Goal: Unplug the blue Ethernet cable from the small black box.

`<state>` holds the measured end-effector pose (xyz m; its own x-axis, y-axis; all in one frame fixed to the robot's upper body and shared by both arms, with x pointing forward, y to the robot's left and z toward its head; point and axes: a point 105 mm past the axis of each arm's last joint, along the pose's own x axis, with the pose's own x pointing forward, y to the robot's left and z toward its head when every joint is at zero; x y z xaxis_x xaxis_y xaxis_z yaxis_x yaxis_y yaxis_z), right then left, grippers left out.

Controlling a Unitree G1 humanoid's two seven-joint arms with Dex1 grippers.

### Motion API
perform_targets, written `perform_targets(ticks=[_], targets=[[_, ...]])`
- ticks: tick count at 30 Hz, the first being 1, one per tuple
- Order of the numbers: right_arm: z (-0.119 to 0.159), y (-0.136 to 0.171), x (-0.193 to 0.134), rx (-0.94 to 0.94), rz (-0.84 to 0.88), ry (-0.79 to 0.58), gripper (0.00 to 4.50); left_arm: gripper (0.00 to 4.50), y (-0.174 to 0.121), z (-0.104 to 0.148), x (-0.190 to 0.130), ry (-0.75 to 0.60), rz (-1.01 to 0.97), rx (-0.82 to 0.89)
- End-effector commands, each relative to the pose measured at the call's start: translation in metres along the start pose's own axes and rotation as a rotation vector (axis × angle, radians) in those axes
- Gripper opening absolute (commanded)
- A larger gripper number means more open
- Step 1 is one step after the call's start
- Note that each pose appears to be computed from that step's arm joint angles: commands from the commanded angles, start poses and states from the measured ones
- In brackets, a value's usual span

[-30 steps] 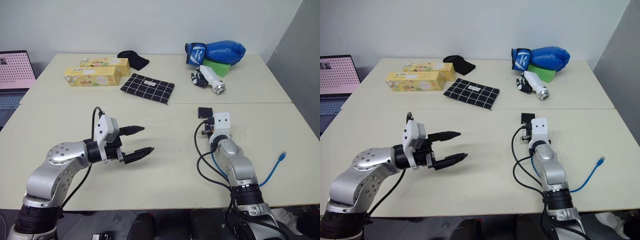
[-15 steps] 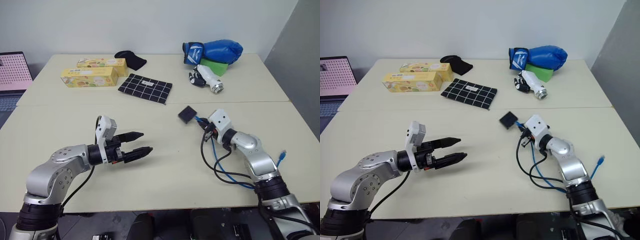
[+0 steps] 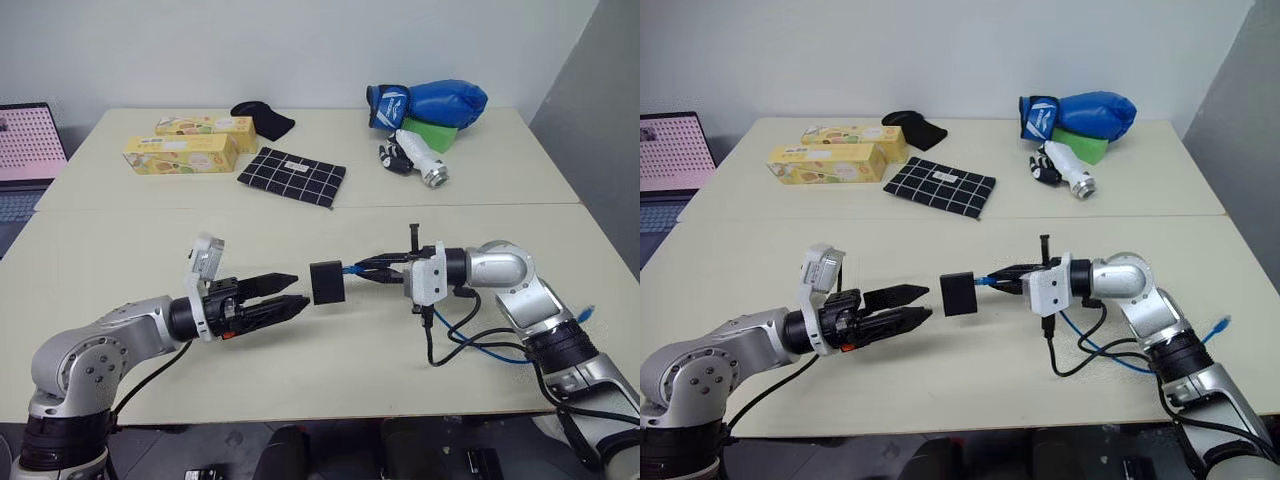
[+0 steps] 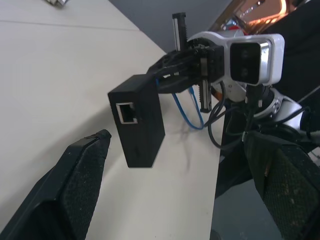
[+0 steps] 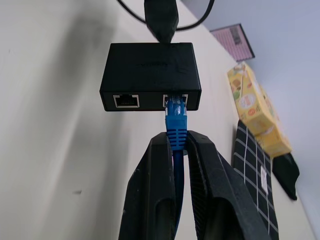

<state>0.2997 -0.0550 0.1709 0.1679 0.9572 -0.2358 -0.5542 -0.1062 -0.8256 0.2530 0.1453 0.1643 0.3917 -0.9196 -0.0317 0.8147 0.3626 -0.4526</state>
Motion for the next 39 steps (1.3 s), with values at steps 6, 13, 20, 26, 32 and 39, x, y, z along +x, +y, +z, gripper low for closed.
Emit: perform_targets(ticks=[6,13,20,26,32,39], targets=[[0.032,-0.015,0.003,-0.075,-0.004,-0.104,0.11,4.50,-0.011,0.004,0.000,-0.016,-0.034,0.016],[0.036,-0.014,0.003,-0.076,0.000,-0.117,0.11,4.50,-0.012,0.001,0.006,-0.003,-0.059,0.017],[0.041,-0.013,0.007,-0.092,0.005,-0.131,0.11,3.62,-0.014,0.000,0.013,0.000,-0.096,0.013],[0.043,-0.013,0.010,-0.109,0.005,-0.140,0.11,2.37,-0.012,0.000,0.013,-0.008,-0.097,0.011],[0.047,-0.015,0.011,-0.135,-0.017,-0.153,0.11,1.13,-0.009,-0.003,0.011,0.000,-0.082,0.011],[0.047,-0.008,0.012,-0.201,0.034,-0.140,0.11,0.80,-0.006,-0.005,0.010,0.005,-0.070,0.008]])
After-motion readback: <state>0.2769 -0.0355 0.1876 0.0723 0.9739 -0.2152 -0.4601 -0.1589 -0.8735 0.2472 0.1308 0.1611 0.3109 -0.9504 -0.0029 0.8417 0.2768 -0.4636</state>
